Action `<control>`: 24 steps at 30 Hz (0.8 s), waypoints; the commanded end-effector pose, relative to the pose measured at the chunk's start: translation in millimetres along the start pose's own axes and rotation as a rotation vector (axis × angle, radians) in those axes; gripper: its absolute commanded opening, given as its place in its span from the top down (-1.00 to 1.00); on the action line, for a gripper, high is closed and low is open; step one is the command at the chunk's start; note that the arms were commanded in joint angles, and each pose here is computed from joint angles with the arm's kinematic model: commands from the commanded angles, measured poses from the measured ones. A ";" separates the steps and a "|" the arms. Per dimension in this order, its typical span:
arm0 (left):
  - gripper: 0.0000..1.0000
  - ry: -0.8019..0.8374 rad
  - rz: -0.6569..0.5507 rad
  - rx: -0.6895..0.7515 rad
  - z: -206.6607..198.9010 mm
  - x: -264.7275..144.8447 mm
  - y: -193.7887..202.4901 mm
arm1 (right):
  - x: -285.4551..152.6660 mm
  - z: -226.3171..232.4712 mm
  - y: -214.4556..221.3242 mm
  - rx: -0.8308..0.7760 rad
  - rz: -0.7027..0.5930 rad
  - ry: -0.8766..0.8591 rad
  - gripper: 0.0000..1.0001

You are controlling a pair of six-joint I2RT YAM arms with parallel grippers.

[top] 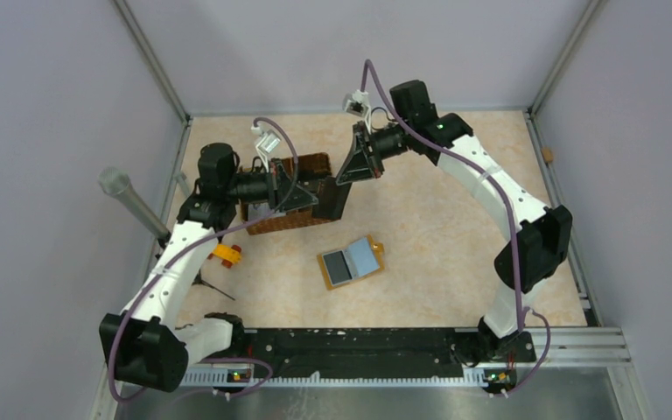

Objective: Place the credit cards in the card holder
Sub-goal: Pick up the credit card from the storage box, then place the credit card in the storage box.

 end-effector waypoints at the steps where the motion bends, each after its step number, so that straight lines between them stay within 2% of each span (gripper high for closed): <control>1: 1.00 -0.024 -0.049 0.110 -7.4 -4.3 -2.2 | -7.7 -1.1 -17.0 -0.106 -0.003 0.056 1.00; 6: 1.00 -0.028 -0.051 0.126 -11.2 -6.9 -0.9 | -8.2 -6.6 -14.9 -0.099 0.002 0.063 1.00; 11: 1.00 -0.111 -0.062 0.136 -3.7 -11.7 1.1 | -12.5 -10.5 -18.3 -0.106 -0.011 0.082 1.00; 20: 1.00 -0.466 -0.193 0.144 20.9 -36.7 -6.2 | -18.5 -23.1 -16.9 -0.076 -0.025 0.145 1.00; 24: 1.00 -0.642 -0.308 0.126 32.7 -53.6 -13.8 | -17.8 -46.7 -21.3 0.016 -0.079 0.349 1.00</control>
Point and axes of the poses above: each gripper's point midway between its finger pads, its own x axis out along the fingers, its own z axis along the line the jaws close on, y = z × x, the point moved 7 cm from there along -x, back along the fingers, and after that the axes turned 10 degrees about -x, right-handed, at the moved point
